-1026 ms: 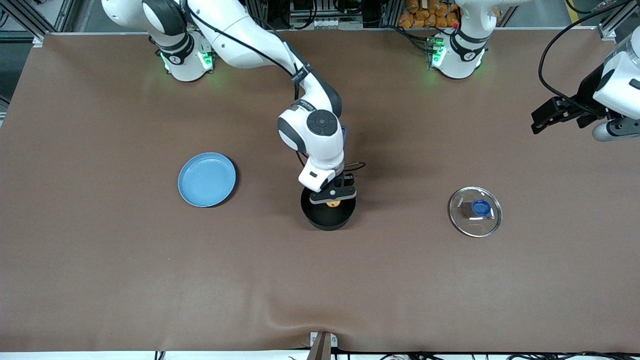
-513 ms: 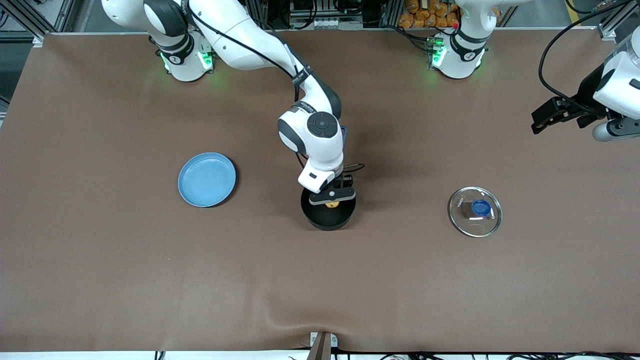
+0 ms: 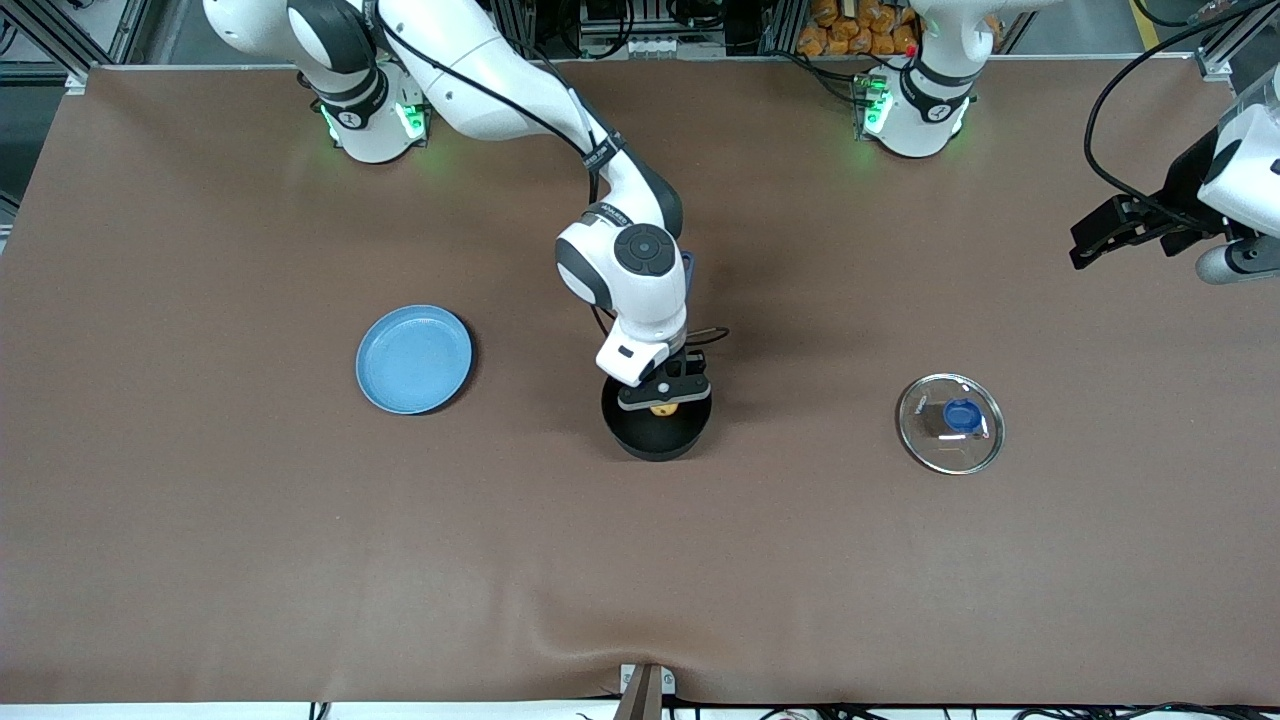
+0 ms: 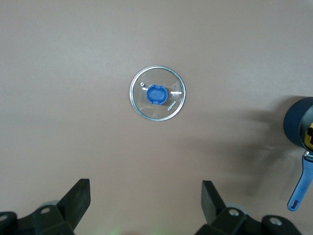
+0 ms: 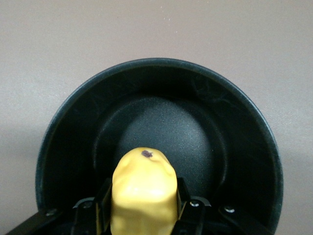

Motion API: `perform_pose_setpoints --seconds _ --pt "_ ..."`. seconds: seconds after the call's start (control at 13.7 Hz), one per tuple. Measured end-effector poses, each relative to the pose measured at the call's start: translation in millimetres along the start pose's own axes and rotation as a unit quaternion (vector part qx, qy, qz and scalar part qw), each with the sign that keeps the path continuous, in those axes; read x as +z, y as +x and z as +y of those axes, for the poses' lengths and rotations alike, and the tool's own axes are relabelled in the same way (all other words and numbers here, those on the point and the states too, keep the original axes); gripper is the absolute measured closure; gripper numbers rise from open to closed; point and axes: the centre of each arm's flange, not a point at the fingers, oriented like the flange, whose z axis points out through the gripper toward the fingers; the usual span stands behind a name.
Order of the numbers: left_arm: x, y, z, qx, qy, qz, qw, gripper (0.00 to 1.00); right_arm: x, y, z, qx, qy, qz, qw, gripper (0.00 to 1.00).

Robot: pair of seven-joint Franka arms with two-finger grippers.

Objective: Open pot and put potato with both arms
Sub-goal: 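Lower the potato into the saucepan and open the right gripper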

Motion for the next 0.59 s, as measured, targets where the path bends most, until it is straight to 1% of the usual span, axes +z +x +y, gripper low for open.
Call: perform_pose_setpoints --seconds 0.07,0.15,0.29,0.37,0.59 --pt "0.0 0.0 0.0 0.0 0.0 0.0 1.0 0.0 0.1 0.0 0.0 0.002 0.0 0.0 1.0 0.41" --pt "0.0 0.0 0.0 0.0 0.0 0.0 1.0 0.0 0.1 0.0 0.0 0.005 0.0 0.0 1.0 0.34" --pt "0.0 0.0 0.0 0.0 0.0 0.0 1.0 0.0 0.1 -0.1 0.0 0.007 0.0 0.0 1.0 0.18" --pt "0.0 0.0 0.0 0.0 0.0 0.0 1.0 0.0 -0.1 0.2 0.1 0.007 0.0 0.001 1.0 0.14" --pt "-0.1 0.0 -0.1 0.0 0.0 0.0 1.0 0.0 -16.7 12.2 5.4 0.017 -0.002 0.008 1.0 0.15"
